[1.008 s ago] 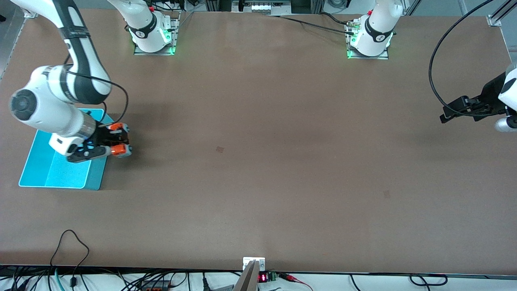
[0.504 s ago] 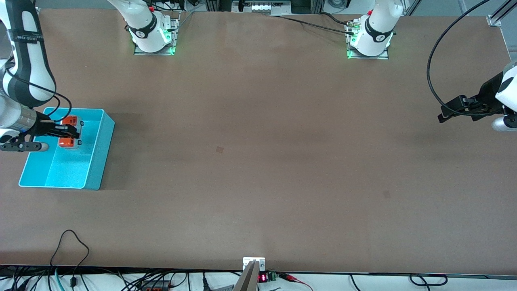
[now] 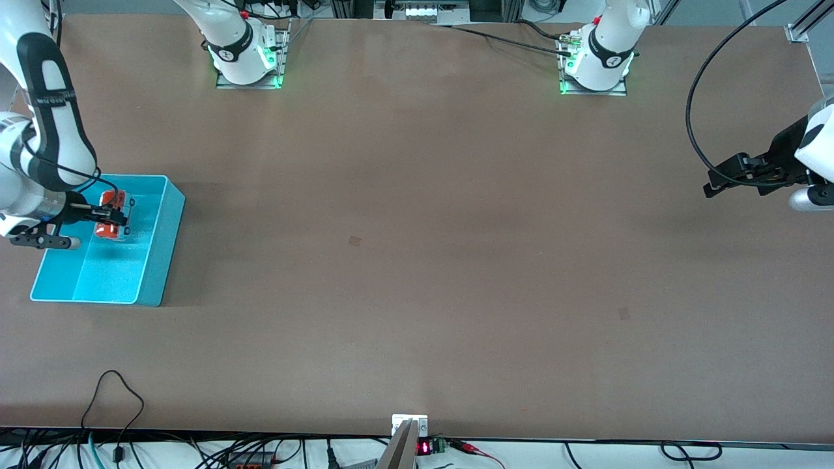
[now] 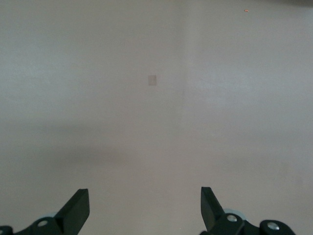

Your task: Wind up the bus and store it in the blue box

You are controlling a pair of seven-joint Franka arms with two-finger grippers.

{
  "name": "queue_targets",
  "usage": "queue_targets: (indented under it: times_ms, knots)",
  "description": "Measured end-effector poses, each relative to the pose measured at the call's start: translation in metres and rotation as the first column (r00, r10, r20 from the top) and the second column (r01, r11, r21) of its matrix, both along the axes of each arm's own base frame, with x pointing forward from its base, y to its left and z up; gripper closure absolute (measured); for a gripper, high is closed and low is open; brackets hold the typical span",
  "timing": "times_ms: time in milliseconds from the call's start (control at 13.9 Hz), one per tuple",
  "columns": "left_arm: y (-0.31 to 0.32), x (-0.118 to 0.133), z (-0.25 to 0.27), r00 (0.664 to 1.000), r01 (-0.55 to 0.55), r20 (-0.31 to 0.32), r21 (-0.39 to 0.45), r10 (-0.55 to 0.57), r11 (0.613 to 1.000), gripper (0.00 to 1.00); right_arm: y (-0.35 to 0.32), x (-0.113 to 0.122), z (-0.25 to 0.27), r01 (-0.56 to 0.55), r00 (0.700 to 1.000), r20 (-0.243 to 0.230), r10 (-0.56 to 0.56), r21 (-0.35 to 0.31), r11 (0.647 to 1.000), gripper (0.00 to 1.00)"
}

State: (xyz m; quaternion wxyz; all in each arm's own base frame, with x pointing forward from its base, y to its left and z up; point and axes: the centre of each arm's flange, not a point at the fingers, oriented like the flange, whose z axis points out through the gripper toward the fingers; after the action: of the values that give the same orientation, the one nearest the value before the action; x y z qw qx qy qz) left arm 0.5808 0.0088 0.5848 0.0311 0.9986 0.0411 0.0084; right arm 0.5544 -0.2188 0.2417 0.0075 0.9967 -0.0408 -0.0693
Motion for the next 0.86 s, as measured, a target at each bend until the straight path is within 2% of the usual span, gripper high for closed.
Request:
queue_targets:
  times_ms: [144,216,504,648,864]
  knots:
    - [0.000,0.000,0.000,1.000,0.000,0.000,0.000,0.000,1.000,0.00,0.000,-0.001,-0.018,-0.002,1.000,-0.015,0.002,-0.003,1.000,0.47]
    - [0.000,0.000,0.000,1.000,0.001,0.000,0.000,-0.001,1.000,0.00,0.000,-0.001,-0.023,-0.002,1.000,-0.021,0.002,-0.003,1.000,0.42]
    - [-0.001,0.000,0.000,1.000,0.001,0.000,0.000,-0.001,1.000,0.00,-0.002,0.000,-0.022,-0.019,1.000,-0.018,0.019,-0.003,1.000,0.03]
    - [-0.001,0.000,0.000,1.000,0.002,0.000,0.000,-0.002,1.000,0.00,-0.003,0.005,-0.013,-0.028,1.000,0.005,0.028,-0.009,1.000,0.00]
    - [-0.004,0.000,0.000,1.000,0.017,0.000,0.022,-0.017,1.000,0.00,-0.005,0.023,0.049,-0.034,0.994,0.099,0.036,-0.027,0.999,0.00]
